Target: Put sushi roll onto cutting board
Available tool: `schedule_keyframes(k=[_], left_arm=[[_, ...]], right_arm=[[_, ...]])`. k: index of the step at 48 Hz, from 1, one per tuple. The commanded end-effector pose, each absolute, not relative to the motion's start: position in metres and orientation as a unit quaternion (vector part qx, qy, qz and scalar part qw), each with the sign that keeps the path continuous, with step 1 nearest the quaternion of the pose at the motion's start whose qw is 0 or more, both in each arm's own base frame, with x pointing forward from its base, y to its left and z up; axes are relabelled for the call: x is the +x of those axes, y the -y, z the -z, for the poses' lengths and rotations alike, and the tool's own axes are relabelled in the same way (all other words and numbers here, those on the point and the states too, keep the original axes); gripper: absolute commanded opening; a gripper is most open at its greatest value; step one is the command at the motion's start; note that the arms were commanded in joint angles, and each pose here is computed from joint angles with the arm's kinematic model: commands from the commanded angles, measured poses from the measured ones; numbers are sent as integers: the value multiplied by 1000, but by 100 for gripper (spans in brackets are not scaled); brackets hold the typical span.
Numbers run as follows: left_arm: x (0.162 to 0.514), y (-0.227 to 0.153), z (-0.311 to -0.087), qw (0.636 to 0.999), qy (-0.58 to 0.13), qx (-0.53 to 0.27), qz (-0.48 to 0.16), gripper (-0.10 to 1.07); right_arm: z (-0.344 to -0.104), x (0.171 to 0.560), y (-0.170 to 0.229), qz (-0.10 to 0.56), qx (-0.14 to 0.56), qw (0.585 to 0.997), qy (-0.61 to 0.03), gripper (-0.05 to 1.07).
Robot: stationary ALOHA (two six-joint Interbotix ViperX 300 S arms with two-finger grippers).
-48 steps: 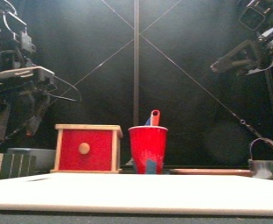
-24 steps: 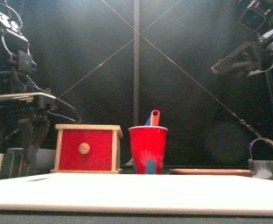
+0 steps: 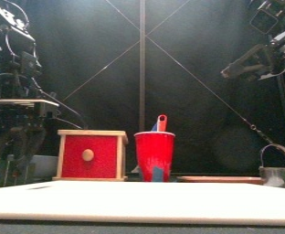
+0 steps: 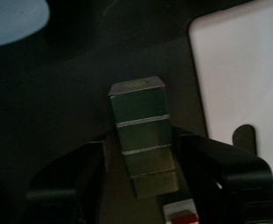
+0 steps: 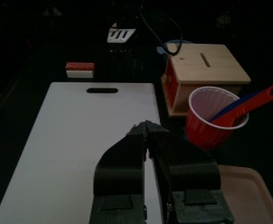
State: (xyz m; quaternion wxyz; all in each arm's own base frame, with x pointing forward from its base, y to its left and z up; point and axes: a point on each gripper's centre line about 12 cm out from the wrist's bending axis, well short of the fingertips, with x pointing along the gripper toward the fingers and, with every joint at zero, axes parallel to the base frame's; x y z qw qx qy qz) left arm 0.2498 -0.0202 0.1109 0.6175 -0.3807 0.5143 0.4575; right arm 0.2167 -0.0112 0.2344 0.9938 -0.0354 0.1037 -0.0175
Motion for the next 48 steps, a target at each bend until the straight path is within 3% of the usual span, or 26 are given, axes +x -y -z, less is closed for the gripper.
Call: schedule_keyframes(k=[1,10,23,31,48], left_arm=[[256,22,-117,623,-509,-385,-453,80],[257,24,-128,633,-500,-394,-442,72],[268,26,-180,673,-450,-429,-401,72],[295,27,-198,698,-427,-427,-385,72],[381,43,-193,711,-415,-430,-371,72]], right_arm=[[-238,219,11,17,-33,995,-97,3],[-240,219,11,17,-33,995,-96,3],[-239,219,11,17,-32,995,-97,4],[-244,221,10,15,-35,995,-91,3],[-245,221,10,16,-35,995,-89,4]])
